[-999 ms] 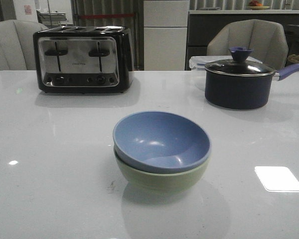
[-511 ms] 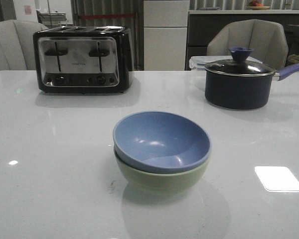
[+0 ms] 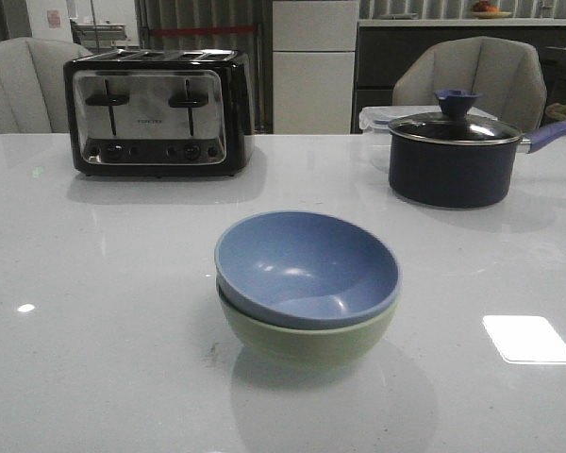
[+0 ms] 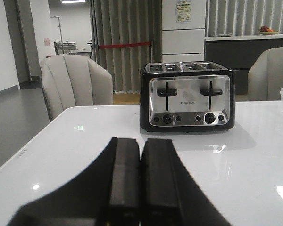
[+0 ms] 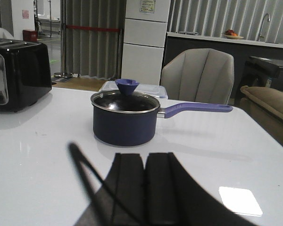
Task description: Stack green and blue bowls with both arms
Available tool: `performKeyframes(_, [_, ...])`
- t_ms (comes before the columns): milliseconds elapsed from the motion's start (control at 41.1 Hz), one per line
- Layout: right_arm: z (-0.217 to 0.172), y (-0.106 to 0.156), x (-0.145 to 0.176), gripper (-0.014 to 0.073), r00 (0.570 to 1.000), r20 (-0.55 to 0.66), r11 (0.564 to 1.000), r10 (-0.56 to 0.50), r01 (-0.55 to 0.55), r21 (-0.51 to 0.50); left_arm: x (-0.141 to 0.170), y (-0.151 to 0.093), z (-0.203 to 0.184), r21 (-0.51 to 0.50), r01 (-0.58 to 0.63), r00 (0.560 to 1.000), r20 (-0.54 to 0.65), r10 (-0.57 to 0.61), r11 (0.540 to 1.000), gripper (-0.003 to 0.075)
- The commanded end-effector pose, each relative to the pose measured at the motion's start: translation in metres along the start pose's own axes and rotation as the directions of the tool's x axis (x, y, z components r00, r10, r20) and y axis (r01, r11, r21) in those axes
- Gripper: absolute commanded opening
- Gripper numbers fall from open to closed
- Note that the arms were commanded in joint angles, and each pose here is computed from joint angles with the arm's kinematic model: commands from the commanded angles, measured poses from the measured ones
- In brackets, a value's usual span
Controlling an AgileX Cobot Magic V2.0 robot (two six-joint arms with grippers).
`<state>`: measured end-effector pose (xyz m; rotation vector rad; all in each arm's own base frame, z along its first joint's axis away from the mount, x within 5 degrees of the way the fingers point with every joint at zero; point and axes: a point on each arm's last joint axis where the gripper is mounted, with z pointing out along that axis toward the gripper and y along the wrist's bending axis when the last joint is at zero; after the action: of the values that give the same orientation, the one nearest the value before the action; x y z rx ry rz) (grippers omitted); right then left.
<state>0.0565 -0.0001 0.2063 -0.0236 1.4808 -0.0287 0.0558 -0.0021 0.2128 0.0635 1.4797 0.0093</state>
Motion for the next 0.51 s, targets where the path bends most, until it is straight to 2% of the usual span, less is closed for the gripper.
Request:
performKeyframes(0, [-0.0023, -0.0007, -0.0111, 0.0027, 0.990, 0.120, 0.997, 0.071, -0.071, 0.000, -0.0077, 0.0008, -0.0021, -0.009, 0.011, 0.994, 0.106, -0.010, 1.000, 0.0093])
performKeyframes(487, [-0.0022, -0.0007, -0.0103, 0.0027, 0.991, 0.111, 0.997, 0.072, -0.073, 0.000, -0.0077, 0.0008, -0.0021, -0.009, 0.011, 0.994, 0.106, -0.010, 1.000, 0.0093])
